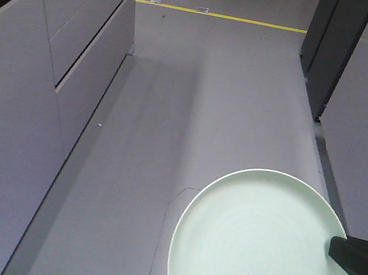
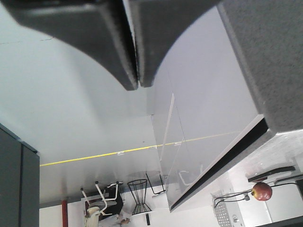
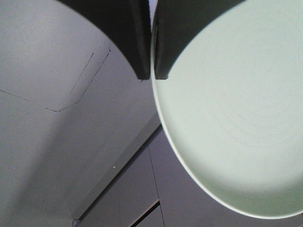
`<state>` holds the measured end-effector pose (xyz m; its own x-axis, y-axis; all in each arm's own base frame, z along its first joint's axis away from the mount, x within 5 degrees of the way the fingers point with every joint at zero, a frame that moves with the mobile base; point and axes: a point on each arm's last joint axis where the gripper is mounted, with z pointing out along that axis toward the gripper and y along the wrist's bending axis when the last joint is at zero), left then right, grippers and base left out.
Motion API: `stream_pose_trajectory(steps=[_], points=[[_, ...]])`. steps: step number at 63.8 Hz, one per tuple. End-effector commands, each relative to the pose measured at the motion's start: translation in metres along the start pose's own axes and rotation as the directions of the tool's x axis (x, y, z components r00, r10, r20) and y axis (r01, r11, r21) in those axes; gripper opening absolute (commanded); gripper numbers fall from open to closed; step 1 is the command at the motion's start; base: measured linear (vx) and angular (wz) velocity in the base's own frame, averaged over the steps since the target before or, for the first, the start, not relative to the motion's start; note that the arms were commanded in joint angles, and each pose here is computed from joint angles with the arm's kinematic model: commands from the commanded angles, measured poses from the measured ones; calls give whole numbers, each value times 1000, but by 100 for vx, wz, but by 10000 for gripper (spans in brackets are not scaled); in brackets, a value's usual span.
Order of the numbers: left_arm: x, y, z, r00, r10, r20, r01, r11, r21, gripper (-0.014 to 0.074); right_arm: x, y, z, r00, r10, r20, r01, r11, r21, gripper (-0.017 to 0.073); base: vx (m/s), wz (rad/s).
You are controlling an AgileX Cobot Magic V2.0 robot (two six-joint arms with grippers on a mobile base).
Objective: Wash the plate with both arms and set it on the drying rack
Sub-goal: 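Drive the base along the aisle holding the plate in the right gripper, then keep driving down the aisle toward the counter with the plant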
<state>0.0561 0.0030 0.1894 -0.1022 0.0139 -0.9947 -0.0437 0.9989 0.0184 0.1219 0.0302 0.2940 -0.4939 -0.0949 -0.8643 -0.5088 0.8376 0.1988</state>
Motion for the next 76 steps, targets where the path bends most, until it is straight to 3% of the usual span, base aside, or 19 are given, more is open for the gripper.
stream_pose_trajectory(steps=[1,76], points=[[-15,0,-3,994,-11,110,11,1000,5,-6,-12,1,-4,997,8,70,-8,1000,0,-1,21,-3],[-15,0,-3,994,-11,110,11,1000,5,-6,-12,1,-4,997,8,70,-8,1000,0,-1,23,-2]])
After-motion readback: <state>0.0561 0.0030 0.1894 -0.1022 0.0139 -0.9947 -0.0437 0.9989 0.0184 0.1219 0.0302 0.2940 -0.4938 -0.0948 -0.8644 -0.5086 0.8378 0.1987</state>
